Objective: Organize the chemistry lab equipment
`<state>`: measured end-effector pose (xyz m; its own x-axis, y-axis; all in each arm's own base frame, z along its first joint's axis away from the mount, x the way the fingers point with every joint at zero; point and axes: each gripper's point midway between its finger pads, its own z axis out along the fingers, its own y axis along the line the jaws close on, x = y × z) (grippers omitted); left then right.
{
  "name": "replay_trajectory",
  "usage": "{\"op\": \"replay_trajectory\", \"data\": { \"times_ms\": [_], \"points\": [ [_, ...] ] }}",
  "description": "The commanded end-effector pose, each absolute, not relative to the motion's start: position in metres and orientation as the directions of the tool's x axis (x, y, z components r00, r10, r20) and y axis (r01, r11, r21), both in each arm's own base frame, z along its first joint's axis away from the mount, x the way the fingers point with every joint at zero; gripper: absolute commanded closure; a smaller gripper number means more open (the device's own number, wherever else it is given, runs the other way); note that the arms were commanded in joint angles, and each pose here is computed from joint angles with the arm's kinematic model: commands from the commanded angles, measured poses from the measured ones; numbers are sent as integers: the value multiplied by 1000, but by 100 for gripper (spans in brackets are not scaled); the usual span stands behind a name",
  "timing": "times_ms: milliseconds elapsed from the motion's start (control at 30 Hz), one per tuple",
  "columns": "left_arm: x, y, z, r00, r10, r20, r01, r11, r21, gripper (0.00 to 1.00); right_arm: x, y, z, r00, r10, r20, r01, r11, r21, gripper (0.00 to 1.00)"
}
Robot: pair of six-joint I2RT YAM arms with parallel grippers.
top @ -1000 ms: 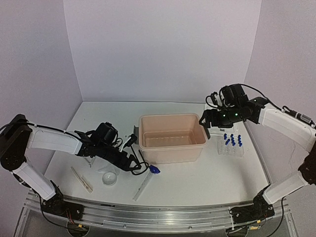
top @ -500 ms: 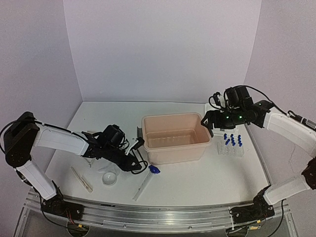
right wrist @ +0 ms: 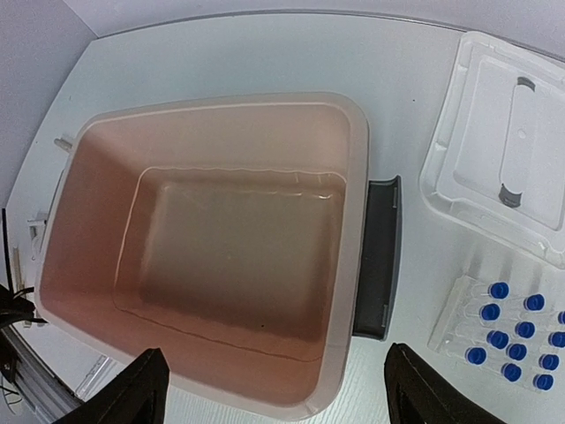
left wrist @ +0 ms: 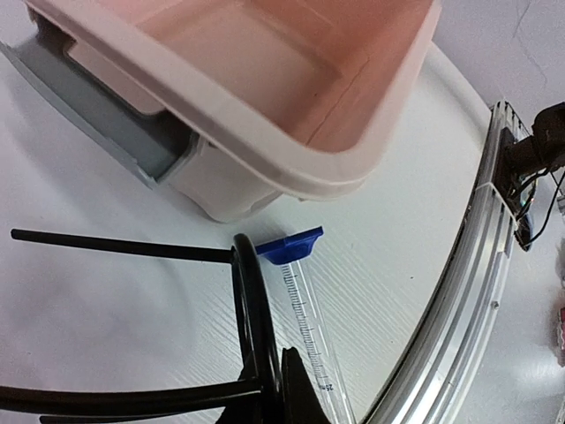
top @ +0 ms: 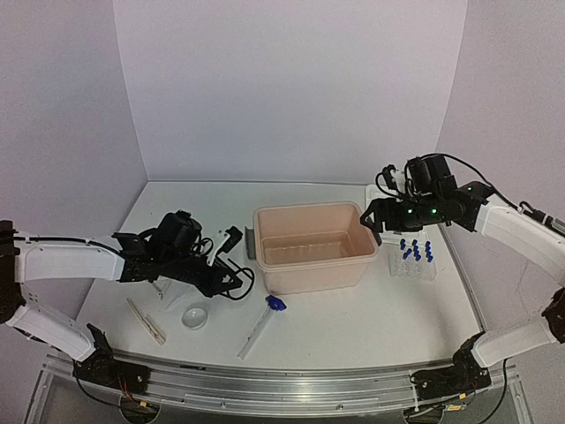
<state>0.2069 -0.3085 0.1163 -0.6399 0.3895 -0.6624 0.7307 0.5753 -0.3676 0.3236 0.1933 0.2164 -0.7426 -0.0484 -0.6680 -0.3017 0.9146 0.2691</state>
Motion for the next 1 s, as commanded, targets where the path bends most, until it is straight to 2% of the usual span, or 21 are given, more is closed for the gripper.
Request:
{"op": "replay_trajectory", "data": {
  "times_ms": [0, 133, 233, 367, 467, 567, 667, 800, 867, 967],
  "points": [
    [209, -301, 173, -585, 286, -759, 738, 575, -353, 100, 324, 205, 244, -690, -61, -721, -385, 875, 294, 19],
    [211, -284, 210, -574, 200, -794, 699, 624, -349, 100, 325, 207, 249, -680, -61, -731, -397, 868, 297, 19],
    [216, -278, 259, -544, 78, -836, 674, 634, -379, 100, 326, 207, 254, -673, -46, -738, -393, 868, 304, 19],
    [224, -287, 324, -483, -50, -874, 695, 585, -417, 100, 330, 203, 260, -669, -1, -743, -351, 882, 314, 19],
    [236, -308, 352, -469, -75, -880, 718, 547, -430, 100, 331, 203, 266, -666, 34, -745, -335, 879, 339, 18],
    [239, -338, 377, -441, -72, -895, 788, 446, -424, 100, 327, 211, 276, -653, 39, -757, -381, 847, 372, 18],
    [240, -366, 395, -453, -93, -886, 826, 329, -457, 100, 320, 235, 296, -647, 39, -761, -480, 755, 447, 19],
    [237, -393, 406, -481, -97, -871, 851, 184, -491, 100, 299, 272, 334, -654, 31, -756, -628, 535, 565, 22],
    [233, -404, 402, -497, -78, -864, 857, 113, -503, 100, 294, 284, 347, -670, 35, -742, -652, 450, 610, 24],
    [233, -411, 398, -510, -82, -856, 853, 73, -516, 100, 294, 294, 358, -714, 60, -698, -629, 383, 676, 28]
  ]
}}
